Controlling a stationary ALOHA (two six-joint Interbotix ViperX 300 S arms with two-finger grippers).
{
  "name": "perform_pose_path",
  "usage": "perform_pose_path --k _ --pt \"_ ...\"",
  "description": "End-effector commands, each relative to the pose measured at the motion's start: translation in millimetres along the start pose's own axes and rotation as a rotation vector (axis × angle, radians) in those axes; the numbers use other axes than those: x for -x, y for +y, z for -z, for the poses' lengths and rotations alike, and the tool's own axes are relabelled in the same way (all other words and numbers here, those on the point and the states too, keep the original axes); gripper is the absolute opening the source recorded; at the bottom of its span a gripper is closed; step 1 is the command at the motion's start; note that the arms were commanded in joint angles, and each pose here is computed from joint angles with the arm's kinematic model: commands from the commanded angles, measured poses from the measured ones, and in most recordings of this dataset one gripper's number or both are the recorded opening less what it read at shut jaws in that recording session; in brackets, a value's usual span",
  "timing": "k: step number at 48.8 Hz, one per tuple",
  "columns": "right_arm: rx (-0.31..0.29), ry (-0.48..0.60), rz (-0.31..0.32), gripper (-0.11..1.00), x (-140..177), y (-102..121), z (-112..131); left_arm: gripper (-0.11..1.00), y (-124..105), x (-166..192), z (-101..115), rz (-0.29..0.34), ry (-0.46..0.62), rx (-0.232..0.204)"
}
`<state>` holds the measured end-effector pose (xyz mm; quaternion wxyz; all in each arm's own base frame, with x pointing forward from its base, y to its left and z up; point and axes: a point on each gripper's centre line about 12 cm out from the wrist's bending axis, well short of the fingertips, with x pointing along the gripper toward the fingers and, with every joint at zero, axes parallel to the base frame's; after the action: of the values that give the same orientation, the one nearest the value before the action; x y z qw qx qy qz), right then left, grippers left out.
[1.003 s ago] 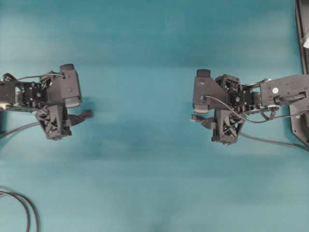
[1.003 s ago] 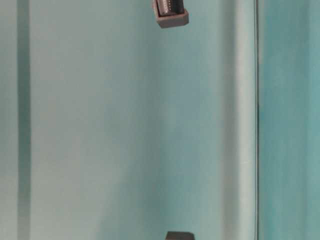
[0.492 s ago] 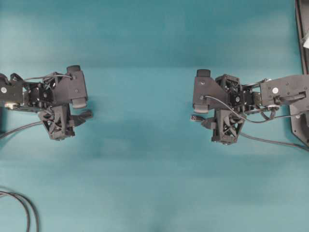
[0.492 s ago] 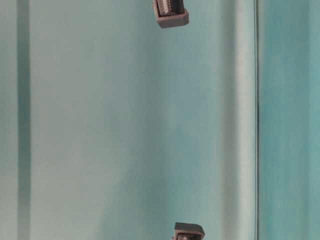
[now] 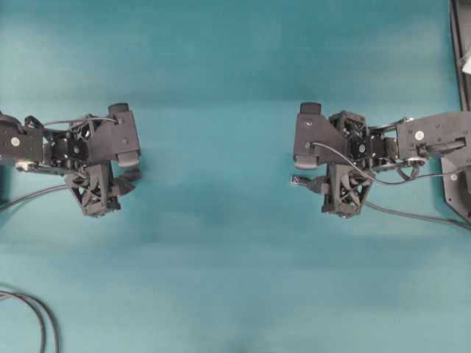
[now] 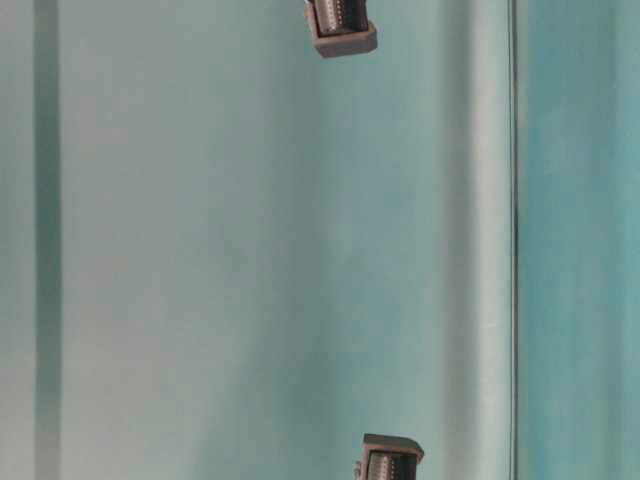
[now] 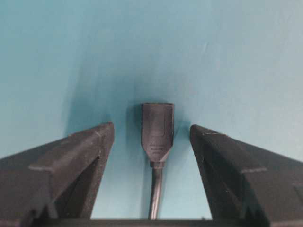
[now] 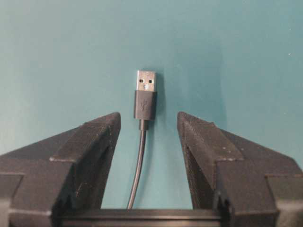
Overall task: Insert the USB using both arms.
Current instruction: 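Close left gripper on female USB socket, right gripper on USB-A plug, then tighten both grippers on the connectors and settle the grasps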
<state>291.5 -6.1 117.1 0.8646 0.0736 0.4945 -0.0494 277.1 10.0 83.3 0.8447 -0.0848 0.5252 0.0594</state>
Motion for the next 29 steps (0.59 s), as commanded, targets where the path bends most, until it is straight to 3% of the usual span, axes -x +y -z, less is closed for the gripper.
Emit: perform_pose_path --k 1,18,29 --pt "0.000 -0.030 -0.004 0.54 3.3 1.1 -10.0 0.83 -3.5 -2.6 -2.7 0.006 -0.005 0.007" --pt "0.003 -0.030 -0.004 0.55 2.5 1.1 -9.9 0.57 -6.9 -2.6 -1.7 0.011 -0.001 -0.002" --pt "0.008 0.008 -0.002 0.55 -10.8 3.5 -7.0 0.53 -11.5 -2.3 -2.7 0.018 -0.004 -0.016"
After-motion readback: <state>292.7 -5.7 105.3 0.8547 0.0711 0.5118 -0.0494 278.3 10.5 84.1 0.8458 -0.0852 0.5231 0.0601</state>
